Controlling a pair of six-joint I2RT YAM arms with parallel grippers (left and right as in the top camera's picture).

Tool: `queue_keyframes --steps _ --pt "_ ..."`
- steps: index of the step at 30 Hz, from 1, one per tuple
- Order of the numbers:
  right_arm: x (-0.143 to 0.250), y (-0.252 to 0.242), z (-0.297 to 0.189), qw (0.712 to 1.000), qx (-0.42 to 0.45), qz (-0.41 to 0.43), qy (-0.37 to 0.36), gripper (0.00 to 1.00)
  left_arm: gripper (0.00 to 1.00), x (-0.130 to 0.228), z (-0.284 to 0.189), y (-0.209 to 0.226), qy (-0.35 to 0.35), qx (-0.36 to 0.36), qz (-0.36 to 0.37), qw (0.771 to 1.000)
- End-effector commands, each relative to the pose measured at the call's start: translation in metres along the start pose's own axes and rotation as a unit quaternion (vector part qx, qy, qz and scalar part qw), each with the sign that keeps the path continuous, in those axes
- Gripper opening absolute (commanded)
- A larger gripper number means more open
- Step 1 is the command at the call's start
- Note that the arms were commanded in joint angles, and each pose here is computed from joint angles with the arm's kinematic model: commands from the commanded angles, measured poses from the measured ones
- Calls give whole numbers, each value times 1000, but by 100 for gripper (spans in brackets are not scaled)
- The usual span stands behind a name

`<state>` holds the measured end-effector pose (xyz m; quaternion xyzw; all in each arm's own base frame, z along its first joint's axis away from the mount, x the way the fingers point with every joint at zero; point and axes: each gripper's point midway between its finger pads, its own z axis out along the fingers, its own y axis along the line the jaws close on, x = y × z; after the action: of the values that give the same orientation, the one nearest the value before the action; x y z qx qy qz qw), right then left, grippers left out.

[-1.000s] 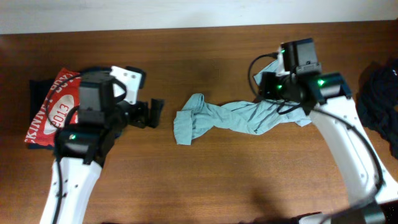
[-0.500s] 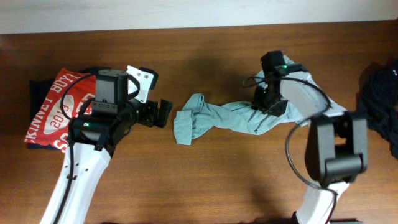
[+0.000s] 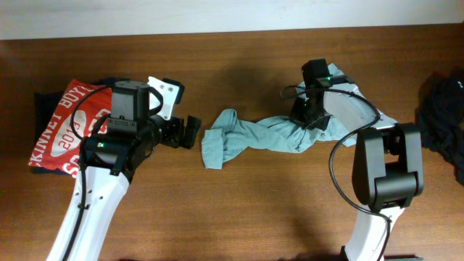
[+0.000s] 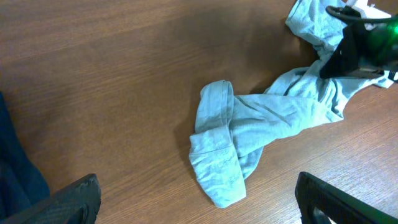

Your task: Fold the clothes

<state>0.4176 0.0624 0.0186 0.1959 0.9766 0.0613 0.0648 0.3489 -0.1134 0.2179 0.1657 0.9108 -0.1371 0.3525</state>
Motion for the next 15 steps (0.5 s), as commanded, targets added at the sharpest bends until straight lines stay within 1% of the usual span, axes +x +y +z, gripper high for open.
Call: queue_keyframes --steps 1,4,8,10,12,15 --pt "-31 42 -71 992 -89 -49 -72 4 99 -8 -4 -1 -9 -1 12 1000" --pt "-44 73 -125 975 -137 -118 -131 4 99 -9 -4 -1 -12 -1 13 1000" --pt "-54 105 -170 952 -174 -162 -192 4 99 -11 -4 -1 -17 -2 14 1000" --pt "-58 117 -177 944 -186 -171 -210 4 99 -12 -4 -1 -19 -2 14 1000" --pt "-62 125 -173 941 -187 -176 -220 4 99 -13 -4 -1 -21 -2 15 1000" --pt "-57 137 -165 939 -192 -187 -214 4 99 -12 -4 -1 -19 -2 14 1000"
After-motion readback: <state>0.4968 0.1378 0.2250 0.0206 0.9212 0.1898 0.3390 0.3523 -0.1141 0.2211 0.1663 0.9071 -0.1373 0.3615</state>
